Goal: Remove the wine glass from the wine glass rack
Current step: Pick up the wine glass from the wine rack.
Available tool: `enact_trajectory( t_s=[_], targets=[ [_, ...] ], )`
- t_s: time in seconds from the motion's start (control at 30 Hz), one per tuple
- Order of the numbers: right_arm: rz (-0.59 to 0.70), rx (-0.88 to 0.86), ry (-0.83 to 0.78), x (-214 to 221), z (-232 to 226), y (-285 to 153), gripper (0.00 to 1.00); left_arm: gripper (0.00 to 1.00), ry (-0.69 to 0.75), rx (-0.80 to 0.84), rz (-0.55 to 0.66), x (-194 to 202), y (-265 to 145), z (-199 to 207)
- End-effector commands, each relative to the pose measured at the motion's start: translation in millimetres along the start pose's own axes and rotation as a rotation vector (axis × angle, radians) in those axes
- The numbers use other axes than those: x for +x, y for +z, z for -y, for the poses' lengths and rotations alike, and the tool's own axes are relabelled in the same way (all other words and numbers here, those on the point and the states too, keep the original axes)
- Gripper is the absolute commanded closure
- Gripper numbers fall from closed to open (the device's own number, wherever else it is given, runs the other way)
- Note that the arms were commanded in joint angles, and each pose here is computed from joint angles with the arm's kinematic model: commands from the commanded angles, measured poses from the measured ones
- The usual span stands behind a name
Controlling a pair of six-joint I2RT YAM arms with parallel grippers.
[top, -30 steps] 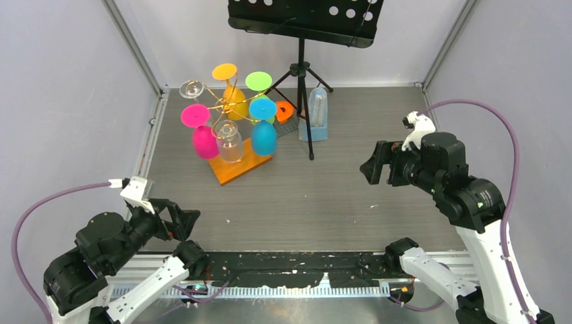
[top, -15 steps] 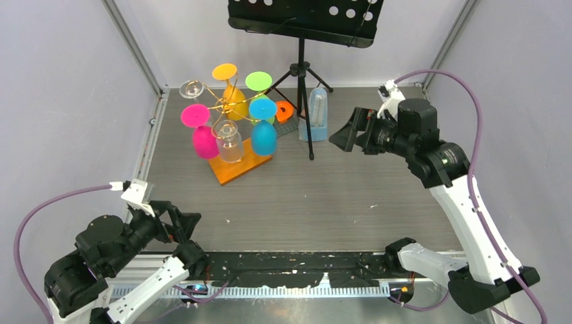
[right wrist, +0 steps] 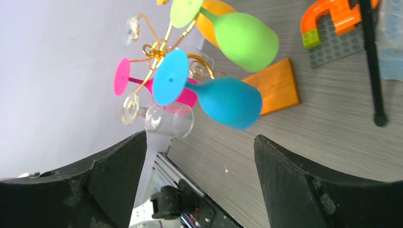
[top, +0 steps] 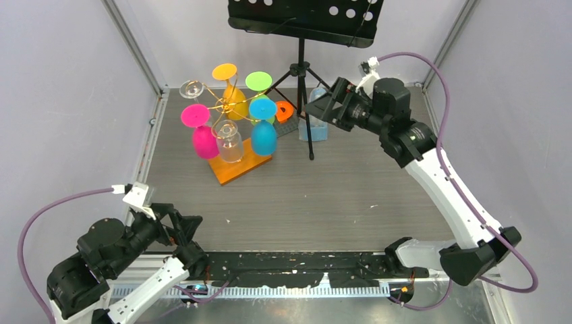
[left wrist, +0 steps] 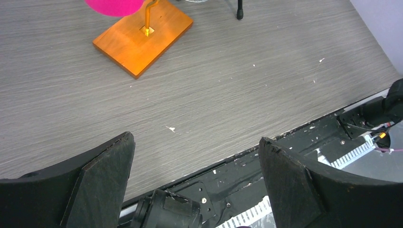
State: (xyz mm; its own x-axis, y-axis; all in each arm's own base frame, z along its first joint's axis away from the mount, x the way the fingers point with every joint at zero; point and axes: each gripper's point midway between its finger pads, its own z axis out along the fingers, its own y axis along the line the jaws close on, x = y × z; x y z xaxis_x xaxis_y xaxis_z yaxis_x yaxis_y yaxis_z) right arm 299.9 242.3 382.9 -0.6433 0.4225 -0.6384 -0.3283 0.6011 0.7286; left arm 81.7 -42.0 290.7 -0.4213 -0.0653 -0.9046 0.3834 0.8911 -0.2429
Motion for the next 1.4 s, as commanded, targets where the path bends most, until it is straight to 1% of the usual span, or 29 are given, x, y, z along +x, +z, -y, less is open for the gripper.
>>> enact_trajectory(
  t_s=[0.0,0.03,0.13,0.23,0.4,0.5,0.63,0.83,1.03,1.13,1.37],
  targets=[
    [0.121,-0.120,0.066,-30.5,-41.9,16.5,0.12,0.01,-0.021,0.079,0.076,-11.3,-4.6,12.0],
    [0.132,-0.137,0.087,-31.1,-46.3,20.9,0.13,0.01,-0.024,0.091,0.090,-12.5,-6.6,13.4],
    [0.137,-0.151,0.152,-27.2,-45.3,39.4,0.19,0.01,-0.035,0.104,0.118,-14.1,-12.7,13.2],
    [0.141,-0.163,0.211,-23.2,-46.7,56.9,0.22,0.01,-0.040,0.093,0.120,-12.1,-18.3,9.3],
    [0.144,-0.160,0.245,-15.1,-49.5,75.6,0.28,0.01,-0.058,0.087,0.133,-10.6,-24.6,5.9],
    [0.123,-0.160,0.292,-7.1,-46.4,89.6,0.34,0.01,-0.061,0.094,0.138,-11.3,-27.3,6.4],
    [0.097,-0.159,0.320,3.2,-46.9,102.5,0.38,0.01,-0.058,0.076,0.141,-11.7,-30.0,2.5],
    [0.084,-0.181,0.339,10.2,-51.8,112.3,0.43,0.01,-0.060,0.075,0.152,-12.7,-34.7,0.8],
    [0.078,-0.177,0.345,15.5,-48.3,114.8,0.56,0.01,-0.057,0.063,0.151,-11.1,-36.5,-2.3],
    [0.079,-0.174,0.346,16.8,-45.8,113.9,0.66,0.01,-0.056,0.061,0.149,-10.1,-35.8,-2.8],
    [0.071,-0.179,0.357,19.0,-46.5,113.3,0.75,0.01,-0.057,0.064,0.152,-10.2,-36.5,-2.6]
  ],
)
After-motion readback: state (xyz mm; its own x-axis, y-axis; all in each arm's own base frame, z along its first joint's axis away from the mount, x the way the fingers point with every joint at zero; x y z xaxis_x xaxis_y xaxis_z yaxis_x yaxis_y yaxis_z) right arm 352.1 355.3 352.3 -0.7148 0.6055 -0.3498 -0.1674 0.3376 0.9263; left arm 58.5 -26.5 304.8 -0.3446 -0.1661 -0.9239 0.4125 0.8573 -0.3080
